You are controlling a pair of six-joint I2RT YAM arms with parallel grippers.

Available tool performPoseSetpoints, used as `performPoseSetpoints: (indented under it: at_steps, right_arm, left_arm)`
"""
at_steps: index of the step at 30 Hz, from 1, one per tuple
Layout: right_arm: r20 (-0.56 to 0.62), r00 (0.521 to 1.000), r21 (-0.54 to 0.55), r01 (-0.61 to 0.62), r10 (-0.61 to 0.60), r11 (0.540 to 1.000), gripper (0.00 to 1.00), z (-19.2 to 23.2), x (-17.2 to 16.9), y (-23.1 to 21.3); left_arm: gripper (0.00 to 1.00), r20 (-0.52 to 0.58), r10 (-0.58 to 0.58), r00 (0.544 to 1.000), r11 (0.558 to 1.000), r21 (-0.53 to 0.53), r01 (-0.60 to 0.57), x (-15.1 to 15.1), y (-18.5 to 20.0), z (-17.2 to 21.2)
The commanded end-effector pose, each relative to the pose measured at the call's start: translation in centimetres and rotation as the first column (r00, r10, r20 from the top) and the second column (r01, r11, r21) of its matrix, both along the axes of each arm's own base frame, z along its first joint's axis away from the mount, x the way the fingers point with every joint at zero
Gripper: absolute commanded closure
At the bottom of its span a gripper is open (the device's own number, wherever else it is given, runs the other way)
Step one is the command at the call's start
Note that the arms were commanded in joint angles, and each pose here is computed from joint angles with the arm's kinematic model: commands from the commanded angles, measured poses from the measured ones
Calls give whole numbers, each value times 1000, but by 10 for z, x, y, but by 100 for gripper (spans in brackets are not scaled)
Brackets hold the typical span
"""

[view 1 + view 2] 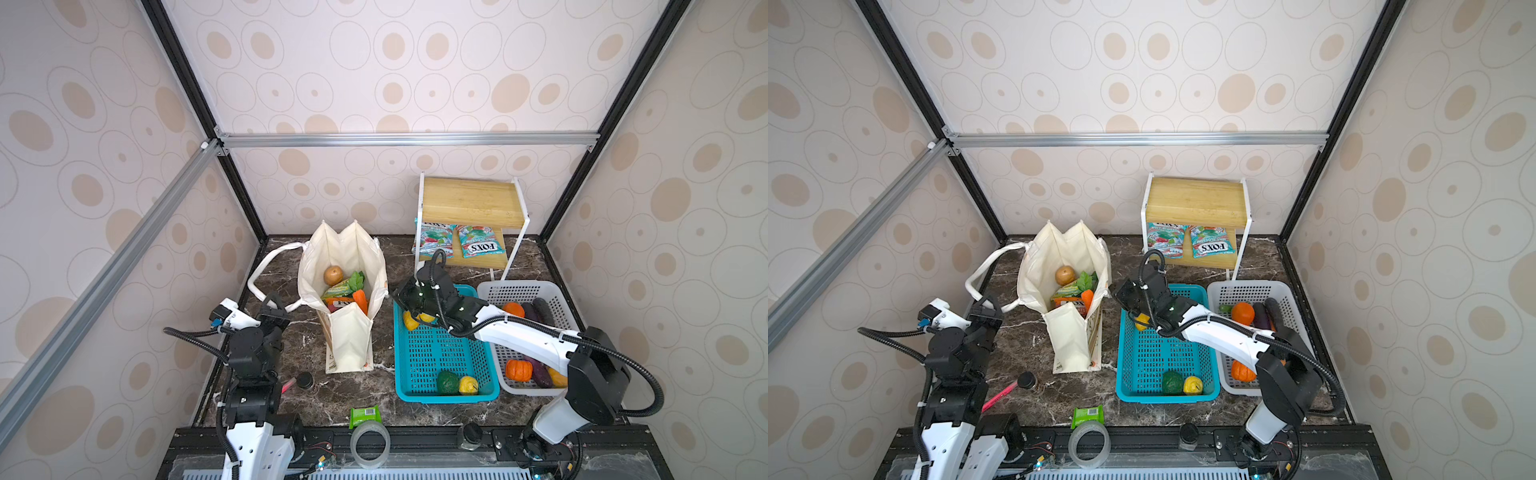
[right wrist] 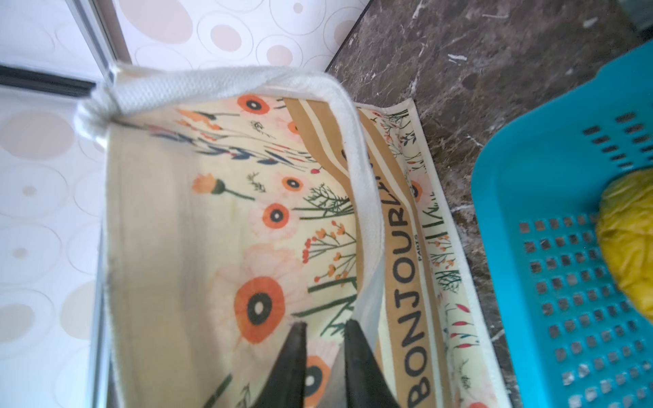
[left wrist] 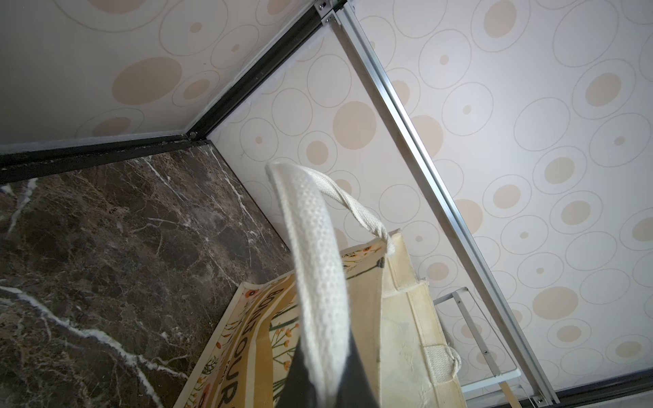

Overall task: Place the food into the grocery bag and tie it
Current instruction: 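Grasp the tote's other white handle with the right gripper and lift it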

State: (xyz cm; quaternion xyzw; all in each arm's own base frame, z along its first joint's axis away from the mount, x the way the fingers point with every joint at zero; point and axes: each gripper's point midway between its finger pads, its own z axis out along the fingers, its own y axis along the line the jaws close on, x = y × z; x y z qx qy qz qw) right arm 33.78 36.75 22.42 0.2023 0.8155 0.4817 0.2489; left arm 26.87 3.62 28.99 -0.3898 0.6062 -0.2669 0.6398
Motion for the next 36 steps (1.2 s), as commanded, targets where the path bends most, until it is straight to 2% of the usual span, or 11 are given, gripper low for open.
performPoseSetpoints:
  at_steps: [1, 3, 8, 14, 15, 18, 20, 22, 26, 32, 36]
  right_arm:
    - [-47, 998, -6, -48, 47, 999, 62, -20, -2, 11]
    - [-61, 994, 32, -86, 88, 996, 53, -21, -2, 26]
    - [-74, 988, 91, -127, 134, 988, 55, -24, -4, 56]
    - [-54, 987, 224, -138, 154, 965, 75, -15, -2, 84]
    - [-55, 987, 223, -138, 154, 965, 78, -15, -2, 86]
    - [-56, 988, 212, -129, 144, 969, 98, -17, -2, 87]
    - [-44, 994, 197, -90, 101, 976, 100, -18, -1, 75]
    - [-21, 999, 137, -38, 42, 990, 100, -18, -1, 56]
    - [95, 995, -89, 43, -34, 995, 100, 0, -2, 9]
    - [299, 952, -357, 176, -66, 918, 100, 44, -2, -52]
    - [413, 910, -479, 184, 35, 859, 100, 76, -2, -63]
  left_arm:
    - [100, 19, 18, 1000, 999, 27, -19, -5, 3, 14]
    - [100, 21, 15, 1000, 1000, 23, -16, -4, 3, 14]
    - [100, 17, 12, 1000, 1000, 18, -12, -4, 2, 13]
    - [100, 16, 9, 1000, 1000, 8, -9, -3, 2, 10]
    - [100, 17, 10, 1000, 1000, 8, -10, -3, 2, 10]
    - [100, 15, 12, 1000, 1000, 13, -12, -3, 2, 10]
    - [100, 15, 14, 1000, 1000, 18, -14, -3, 3, 11]
    - [100, 16, 17, 1000, 999, 30, -17, -4, 3, 14]
    - [100, 30, 4, 1000, 998, 62, -6, -4, 1, 23]
    - [100, 88, -45, 995, 987, 157, 31, -7, -7, 52]
    - [100, 181, -240, 954, 932, 316, 175, -7, -41, 89]
